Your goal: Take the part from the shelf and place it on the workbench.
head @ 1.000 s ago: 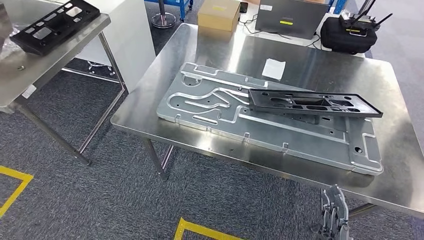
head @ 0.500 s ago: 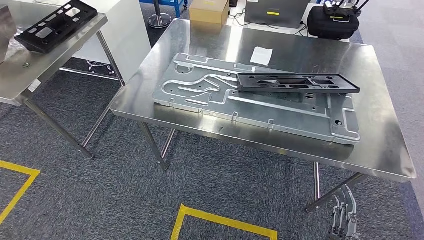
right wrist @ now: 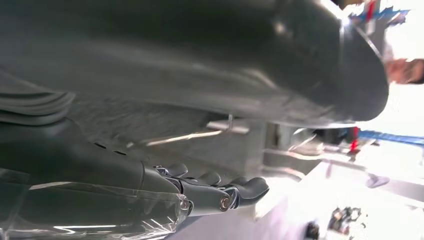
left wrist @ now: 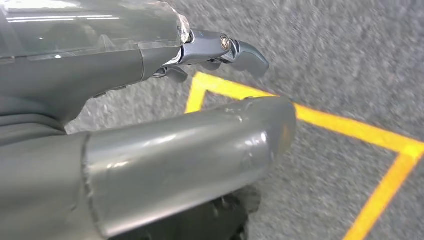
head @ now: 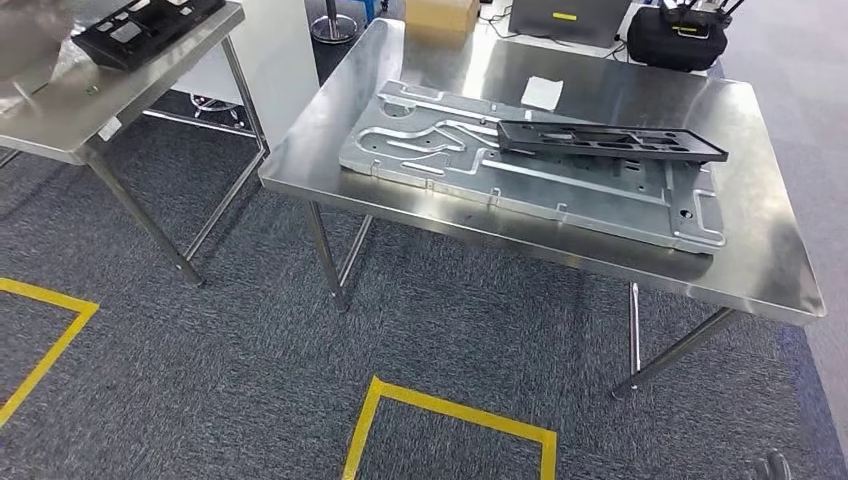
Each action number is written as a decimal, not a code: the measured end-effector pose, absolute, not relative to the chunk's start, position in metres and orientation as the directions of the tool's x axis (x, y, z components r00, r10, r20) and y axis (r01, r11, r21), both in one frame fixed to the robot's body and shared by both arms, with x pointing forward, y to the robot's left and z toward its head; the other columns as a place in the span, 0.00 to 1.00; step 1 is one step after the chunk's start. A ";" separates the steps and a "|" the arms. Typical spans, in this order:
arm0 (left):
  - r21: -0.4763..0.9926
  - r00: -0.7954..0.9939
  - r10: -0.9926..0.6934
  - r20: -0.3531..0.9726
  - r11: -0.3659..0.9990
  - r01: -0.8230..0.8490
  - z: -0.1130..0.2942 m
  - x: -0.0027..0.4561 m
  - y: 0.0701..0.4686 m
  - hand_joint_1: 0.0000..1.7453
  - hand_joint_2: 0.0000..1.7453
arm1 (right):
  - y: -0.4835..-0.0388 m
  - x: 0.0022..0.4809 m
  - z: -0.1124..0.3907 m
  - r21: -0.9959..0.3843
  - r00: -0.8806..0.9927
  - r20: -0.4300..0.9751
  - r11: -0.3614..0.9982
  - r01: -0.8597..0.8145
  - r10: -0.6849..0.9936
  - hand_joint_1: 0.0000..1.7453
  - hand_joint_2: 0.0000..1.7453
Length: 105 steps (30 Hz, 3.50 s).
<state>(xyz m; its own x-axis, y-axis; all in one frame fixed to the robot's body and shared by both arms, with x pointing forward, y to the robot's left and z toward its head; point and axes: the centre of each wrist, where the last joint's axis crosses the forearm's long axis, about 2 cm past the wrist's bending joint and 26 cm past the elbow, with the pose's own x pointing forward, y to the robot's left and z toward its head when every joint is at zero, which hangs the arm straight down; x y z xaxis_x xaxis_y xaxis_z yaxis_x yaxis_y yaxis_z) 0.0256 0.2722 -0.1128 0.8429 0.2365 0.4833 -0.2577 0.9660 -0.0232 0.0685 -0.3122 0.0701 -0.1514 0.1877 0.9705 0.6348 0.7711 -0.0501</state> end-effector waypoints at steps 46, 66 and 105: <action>0.230 0.823 -0.136 0.552 0.973 0.006 -0.110 0.035 0.335 0.00 0.00 | -0.270 0.016 -0.112 -0.295 0.884 0.434 0.954 -0.045 0.175 0.00 0.00; 0.147 0.687 0.226 0.690 0.886 -0.439 -0.104 0.081 0.292 0.00 0.00 | -0.271 0.036 -0.111 -0.233 0.856 0.516 0.967 0.098 0.038 0.00 0.00; 0.160 0.824 0.043 0.564 0.974 -0.160 -0.109 0.051 0.328 0.00 0.00 | -0.273 0.038 -0.110 -0.334 0.878 0.418 0.938 -0.091 0.234 0.00 0.00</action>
